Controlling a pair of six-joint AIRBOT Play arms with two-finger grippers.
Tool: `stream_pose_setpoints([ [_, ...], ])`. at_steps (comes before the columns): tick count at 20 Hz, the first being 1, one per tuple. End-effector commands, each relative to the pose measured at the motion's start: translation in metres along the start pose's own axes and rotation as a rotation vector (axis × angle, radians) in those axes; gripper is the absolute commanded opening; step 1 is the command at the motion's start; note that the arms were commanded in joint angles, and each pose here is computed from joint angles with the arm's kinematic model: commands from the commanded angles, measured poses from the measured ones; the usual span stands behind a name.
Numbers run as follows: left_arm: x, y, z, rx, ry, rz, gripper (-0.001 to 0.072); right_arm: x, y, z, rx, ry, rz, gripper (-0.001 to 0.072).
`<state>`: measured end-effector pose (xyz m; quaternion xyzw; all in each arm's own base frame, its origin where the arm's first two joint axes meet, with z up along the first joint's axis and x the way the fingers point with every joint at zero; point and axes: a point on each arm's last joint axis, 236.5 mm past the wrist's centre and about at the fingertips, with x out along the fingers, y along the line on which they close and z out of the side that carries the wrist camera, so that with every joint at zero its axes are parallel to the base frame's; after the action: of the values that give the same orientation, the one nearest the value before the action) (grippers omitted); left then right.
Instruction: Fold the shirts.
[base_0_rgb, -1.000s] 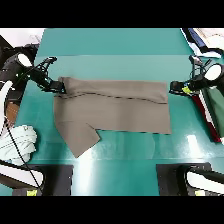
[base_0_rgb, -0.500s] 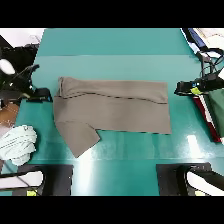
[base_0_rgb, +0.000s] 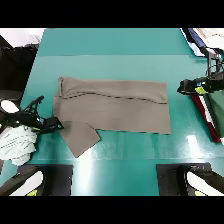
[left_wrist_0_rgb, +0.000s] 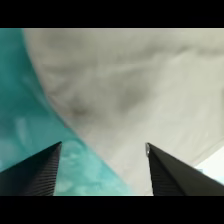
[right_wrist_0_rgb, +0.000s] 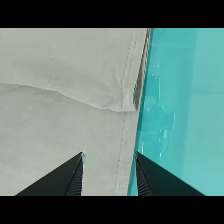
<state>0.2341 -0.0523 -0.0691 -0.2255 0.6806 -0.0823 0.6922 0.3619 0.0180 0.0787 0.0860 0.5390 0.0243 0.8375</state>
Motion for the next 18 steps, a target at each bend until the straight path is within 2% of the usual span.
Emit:
stream_pose_setpoints([
  [1,0.014,-0.003,-0.010,-0.047,-0.011,-0.040,0.0609,-0.001,0.000,0.000,-0.001,-0.003,0.000,0.0380],
  [8,0.013,-0.004,0.012,-0.070,-0.101,-0.051,0.0604,-0.001,0.000,-0.008,-0.001,0.034,0.000,0.0380],
  [9,0.013,-0.005,0.011,-0.068,-0.099,-0.052,0.0400,-0.001,0.000,-0.012,-0.002,0.050,-0.001,0.0380],
  [10,0.013,-0.005,0.010,-0.053,-0.095,-0.054,0.0140,-0.001,-0.001,-0.016,-0.004,0.066,-0.003,0.0380],
  [11,0.013,-0.007,0.009,-0.031,-0.091,-0.054,0.0057,-0.001,-0.001,-0.022,-0.016,0.088,-0.003,0.0380],
  [12,0.014,-0.008,0.008,-0.025,-0.086,-0.055,0.0029,0.001,-0.002,-0.030,-0.021,0.118,-0.002,0.0380],
  [18,-0.005,-0.022,0.013,0.068,-0.074,-0.073,0.0028,0.043,-0.039,-0.145,0.065,0.395,-0.006,0.0380],
])
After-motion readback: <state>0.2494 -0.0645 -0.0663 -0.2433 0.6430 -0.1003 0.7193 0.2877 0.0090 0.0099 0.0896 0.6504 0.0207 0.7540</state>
